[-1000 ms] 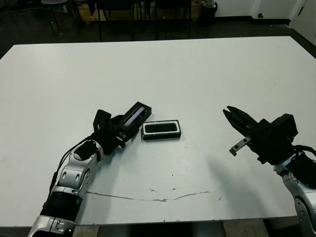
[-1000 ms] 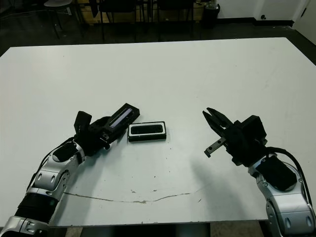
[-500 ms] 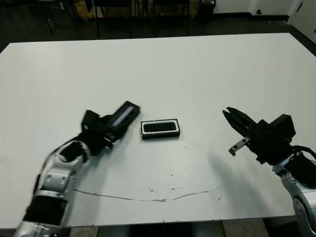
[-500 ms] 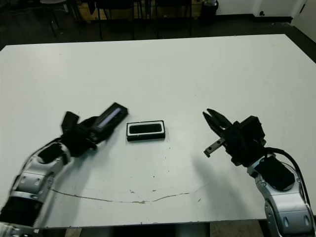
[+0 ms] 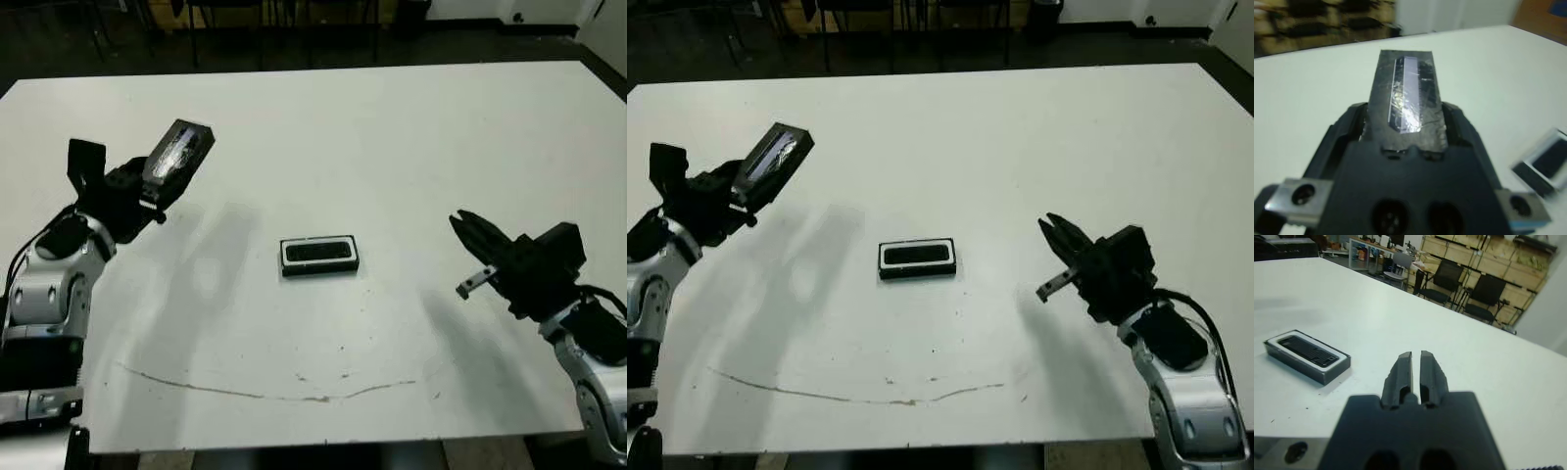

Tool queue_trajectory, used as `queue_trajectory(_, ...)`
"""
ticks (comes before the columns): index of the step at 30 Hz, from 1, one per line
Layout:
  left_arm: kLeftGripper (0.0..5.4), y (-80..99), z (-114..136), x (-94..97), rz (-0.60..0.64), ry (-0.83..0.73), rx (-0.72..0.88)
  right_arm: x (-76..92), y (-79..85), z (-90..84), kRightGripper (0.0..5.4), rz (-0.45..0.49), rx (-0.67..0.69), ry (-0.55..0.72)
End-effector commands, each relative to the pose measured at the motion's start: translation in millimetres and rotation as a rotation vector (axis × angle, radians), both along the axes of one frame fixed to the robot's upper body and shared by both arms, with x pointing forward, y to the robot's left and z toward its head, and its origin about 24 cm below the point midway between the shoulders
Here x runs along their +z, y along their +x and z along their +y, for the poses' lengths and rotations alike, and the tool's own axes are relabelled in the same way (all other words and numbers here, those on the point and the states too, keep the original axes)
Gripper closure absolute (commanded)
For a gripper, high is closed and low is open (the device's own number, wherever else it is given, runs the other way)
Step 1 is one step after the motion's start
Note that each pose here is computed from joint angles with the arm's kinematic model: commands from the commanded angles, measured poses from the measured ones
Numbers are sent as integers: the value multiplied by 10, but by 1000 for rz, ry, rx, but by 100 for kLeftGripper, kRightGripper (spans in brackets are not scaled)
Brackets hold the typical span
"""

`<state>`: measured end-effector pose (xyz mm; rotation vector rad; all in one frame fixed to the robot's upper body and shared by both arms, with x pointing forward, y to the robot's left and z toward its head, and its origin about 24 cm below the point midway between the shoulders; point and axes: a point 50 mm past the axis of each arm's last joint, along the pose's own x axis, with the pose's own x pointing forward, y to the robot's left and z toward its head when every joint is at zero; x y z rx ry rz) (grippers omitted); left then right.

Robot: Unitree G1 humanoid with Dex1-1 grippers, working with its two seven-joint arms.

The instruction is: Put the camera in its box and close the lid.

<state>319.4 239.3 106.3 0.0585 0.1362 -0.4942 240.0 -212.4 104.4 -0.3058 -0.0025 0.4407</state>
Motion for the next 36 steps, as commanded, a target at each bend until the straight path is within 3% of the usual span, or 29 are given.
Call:
queue_trajectory(1,266,71,-6,-32,31,54,-139,-40,23,-45,540,22,-26,9)
queue_trajectory(8,266,219,-126,-132,145,50,-370,-60,28,-69,540,38,-31,-5)
queue_trajectory(17,266,273,-300,-178,194,-111,-482,-81,26,-59,540,44,-24,-25)
queue_trajectory(23,266,256,-395,-207,244,-137,-597,-114,30,-63,540,67,-16,-29)
queue_trajectory(28,266,230,-480,-257,284,-156,-683,-327,111,-225,540,133,-33,-12)
queue_trajectory(36,266,186,-595,-365,382,-53,-826,-554,232,-417,540,123,0,8)
